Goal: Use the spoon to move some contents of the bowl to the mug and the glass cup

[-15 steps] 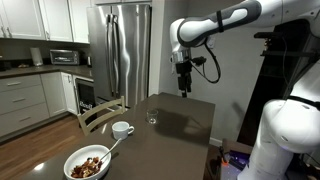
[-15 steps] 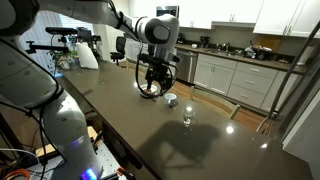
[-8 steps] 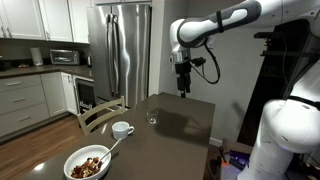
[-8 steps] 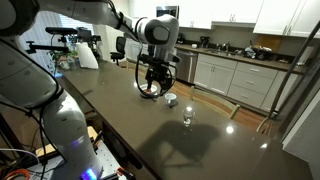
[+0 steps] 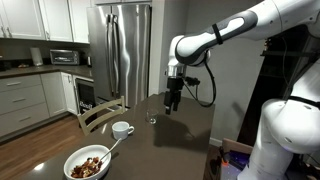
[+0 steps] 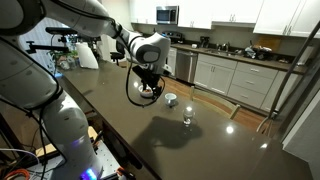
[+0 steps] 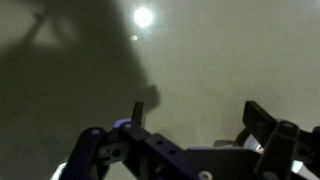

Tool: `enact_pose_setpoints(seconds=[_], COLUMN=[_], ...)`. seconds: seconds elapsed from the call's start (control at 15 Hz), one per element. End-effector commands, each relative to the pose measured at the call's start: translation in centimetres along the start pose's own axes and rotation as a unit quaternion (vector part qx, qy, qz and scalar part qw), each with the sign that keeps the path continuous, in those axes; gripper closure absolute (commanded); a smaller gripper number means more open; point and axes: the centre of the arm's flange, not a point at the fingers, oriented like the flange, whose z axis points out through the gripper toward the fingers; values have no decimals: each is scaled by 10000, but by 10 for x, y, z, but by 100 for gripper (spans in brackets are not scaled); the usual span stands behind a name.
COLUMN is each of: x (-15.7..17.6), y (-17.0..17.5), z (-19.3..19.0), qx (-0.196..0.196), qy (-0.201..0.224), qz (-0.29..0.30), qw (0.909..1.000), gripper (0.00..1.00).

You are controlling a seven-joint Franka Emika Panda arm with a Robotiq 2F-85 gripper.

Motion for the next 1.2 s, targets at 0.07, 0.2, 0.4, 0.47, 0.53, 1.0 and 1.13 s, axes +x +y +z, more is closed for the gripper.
enact_pose_setpoints(seconds=[0.07,0.2,0.4,0.47,0.53,1.0,1.13], x=[-3,3,21,30,39,98,112], y=[-15,-20,-32,-36,-42,-76,-78], z=[38,52,70,77,83,140,153], qx=[745,862,911,940,972,1193,1378], qy=[596,888,1249,1349,1448,1878,1879], qz=[177,259,271,276,277,60,29], qw=[9953,9920,9876,9860,9843,9749,9725], gripper=[0,0,0,0,0,0,0])
